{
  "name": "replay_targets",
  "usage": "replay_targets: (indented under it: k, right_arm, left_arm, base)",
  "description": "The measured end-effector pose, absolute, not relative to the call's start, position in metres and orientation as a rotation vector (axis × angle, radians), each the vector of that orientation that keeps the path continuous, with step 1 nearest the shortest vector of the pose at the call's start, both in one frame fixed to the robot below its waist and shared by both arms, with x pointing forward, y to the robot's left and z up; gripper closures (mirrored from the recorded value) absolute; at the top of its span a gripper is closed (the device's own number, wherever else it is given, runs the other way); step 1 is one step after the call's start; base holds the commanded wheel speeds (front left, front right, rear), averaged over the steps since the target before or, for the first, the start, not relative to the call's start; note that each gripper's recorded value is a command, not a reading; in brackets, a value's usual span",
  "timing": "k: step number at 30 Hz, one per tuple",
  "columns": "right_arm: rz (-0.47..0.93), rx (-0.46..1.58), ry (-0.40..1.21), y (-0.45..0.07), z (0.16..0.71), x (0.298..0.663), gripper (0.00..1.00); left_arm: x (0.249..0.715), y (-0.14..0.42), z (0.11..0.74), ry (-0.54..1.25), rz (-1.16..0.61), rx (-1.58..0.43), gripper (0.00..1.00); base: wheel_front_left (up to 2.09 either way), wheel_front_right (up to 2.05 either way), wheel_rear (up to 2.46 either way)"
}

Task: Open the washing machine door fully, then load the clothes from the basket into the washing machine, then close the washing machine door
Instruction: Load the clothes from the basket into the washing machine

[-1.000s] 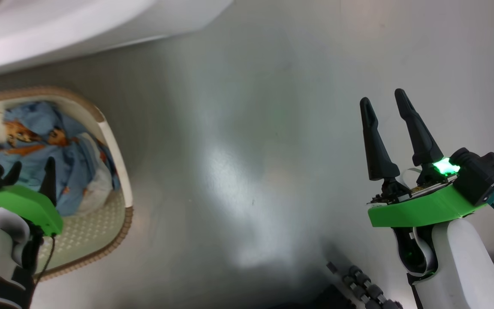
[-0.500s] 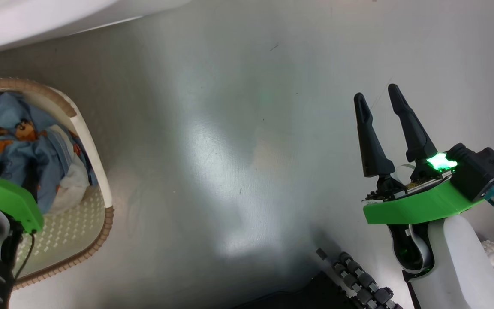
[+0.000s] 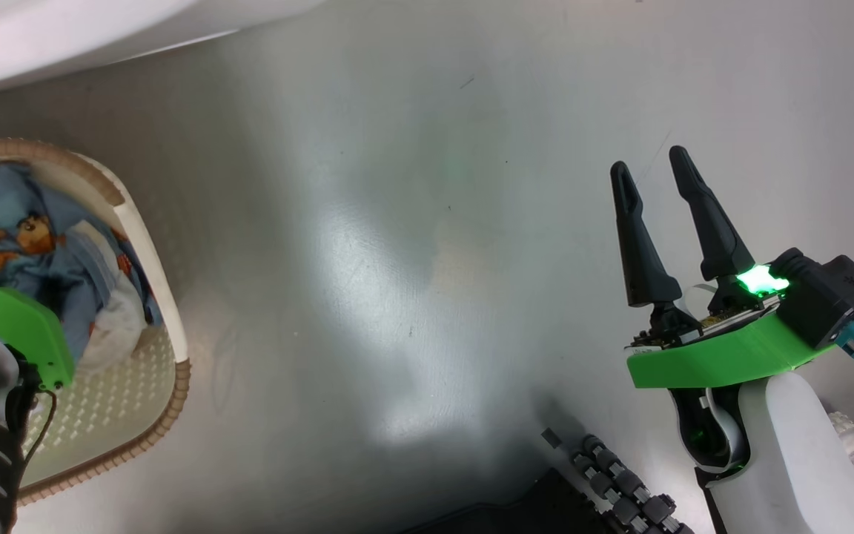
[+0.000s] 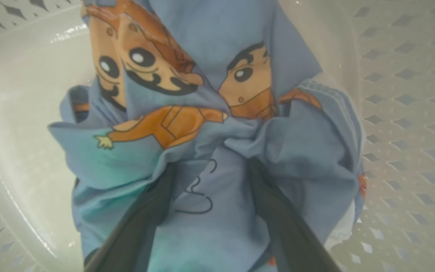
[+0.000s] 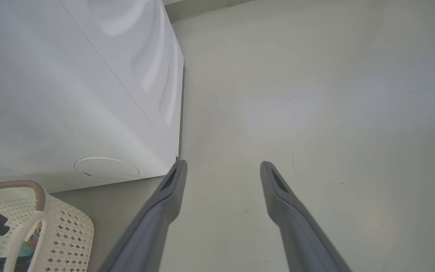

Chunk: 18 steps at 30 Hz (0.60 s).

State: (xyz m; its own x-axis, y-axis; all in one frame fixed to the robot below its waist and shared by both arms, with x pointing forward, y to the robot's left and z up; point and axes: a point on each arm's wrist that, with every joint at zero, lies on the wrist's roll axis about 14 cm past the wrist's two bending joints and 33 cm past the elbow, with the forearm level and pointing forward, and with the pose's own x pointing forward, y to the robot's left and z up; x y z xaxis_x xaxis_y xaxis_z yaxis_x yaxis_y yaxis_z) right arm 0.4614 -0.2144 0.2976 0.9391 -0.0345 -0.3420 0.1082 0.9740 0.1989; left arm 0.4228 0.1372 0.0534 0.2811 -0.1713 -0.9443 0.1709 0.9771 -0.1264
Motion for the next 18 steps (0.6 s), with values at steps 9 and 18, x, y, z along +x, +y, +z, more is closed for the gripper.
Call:
replay_targets:
  k: [9, 18]
  right_arm:
    - [-0.076, 0.217, 0.353, -0.215, 0.294, 0.461, 0.0]
    - [-0.06, 0.216, 0.326, -0.21, 0.302, 0.466, 0.0]
  left_arm:
    - [0.417, 0.139, 0.048, 1.318, -0.202, -0.004, 1.0]
    - [0.433, 0.129, 0.065, 1.2, -0.207, -0.053, 1.0]
  base:
    - [0.0, 0.0, 0.0]
    - [0.0, 0.0, 0.0]
